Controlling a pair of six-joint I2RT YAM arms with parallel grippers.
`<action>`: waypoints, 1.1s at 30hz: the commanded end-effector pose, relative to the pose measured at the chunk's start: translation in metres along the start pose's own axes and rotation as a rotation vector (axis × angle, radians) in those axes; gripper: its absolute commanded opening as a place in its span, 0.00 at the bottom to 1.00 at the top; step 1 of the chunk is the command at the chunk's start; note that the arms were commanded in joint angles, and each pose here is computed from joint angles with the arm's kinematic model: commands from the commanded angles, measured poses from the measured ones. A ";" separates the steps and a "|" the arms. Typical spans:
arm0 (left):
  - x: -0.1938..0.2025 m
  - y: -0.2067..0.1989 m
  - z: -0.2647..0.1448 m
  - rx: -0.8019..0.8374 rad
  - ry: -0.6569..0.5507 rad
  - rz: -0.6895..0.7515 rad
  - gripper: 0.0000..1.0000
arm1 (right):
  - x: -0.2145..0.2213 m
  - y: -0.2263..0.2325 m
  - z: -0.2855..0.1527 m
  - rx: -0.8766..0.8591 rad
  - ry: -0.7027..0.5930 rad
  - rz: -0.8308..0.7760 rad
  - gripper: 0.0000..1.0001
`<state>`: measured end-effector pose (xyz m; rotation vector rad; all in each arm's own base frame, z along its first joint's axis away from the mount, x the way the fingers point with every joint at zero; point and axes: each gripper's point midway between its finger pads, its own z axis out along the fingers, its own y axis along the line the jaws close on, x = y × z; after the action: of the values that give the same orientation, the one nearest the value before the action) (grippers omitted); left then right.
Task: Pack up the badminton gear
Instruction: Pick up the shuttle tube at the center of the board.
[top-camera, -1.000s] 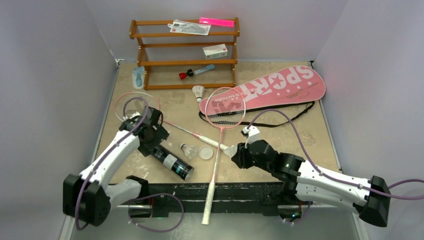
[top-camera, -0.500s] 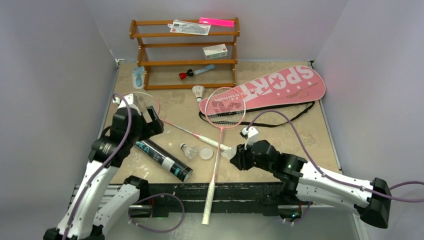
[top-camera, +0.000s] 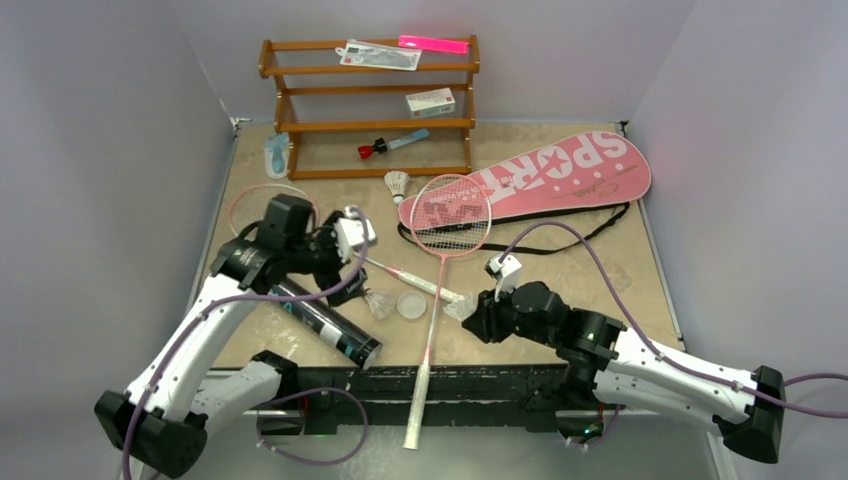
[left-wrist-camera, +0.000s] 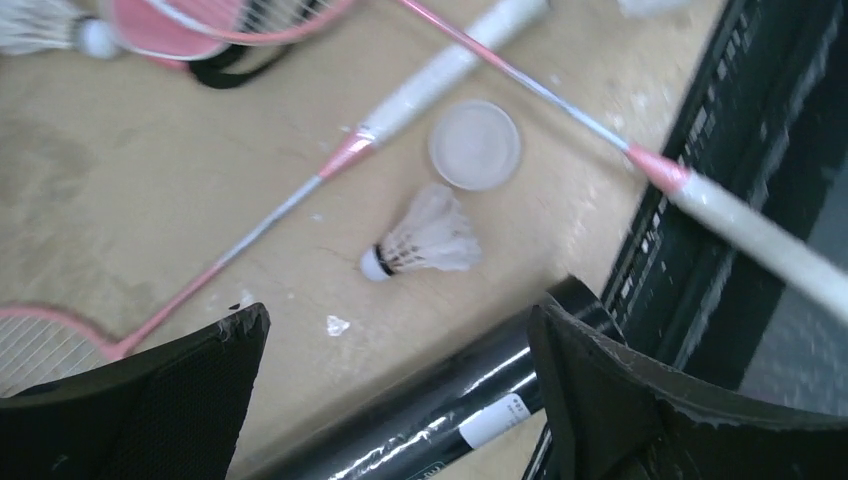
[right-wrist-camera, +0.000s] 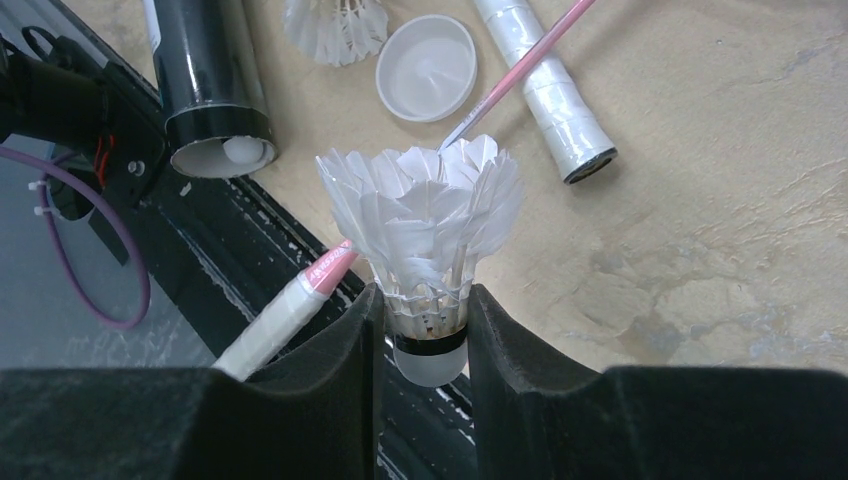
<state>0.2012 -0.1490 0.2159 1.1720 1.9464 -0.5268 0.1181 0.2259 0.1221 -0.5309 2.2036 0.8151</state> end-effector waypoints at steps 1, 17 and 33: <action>0.026 -0.037 0.015 0.230 0.110 0.232 1.00 | -0.018 0.012 -0.010 -0.033 -0.018 -0.027 0.29; 0.133 -0.066 0.004 0.384 0.665 0.487 0.99 | -0.027 0.019 -0.020 -0.060 -0.032 -0.058 0.29; 0.166 -0.056 0.031 0.290 0.612 0.609 1.00 | -0.034 0.024 -0.028 -0.074 -0.044 -0.058 0.29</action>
<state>0.1084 -0.0989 0.0654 2.2115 1.9319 -0.1661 0.1148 0.2287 0.1496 -0.6006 2.1597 0.8409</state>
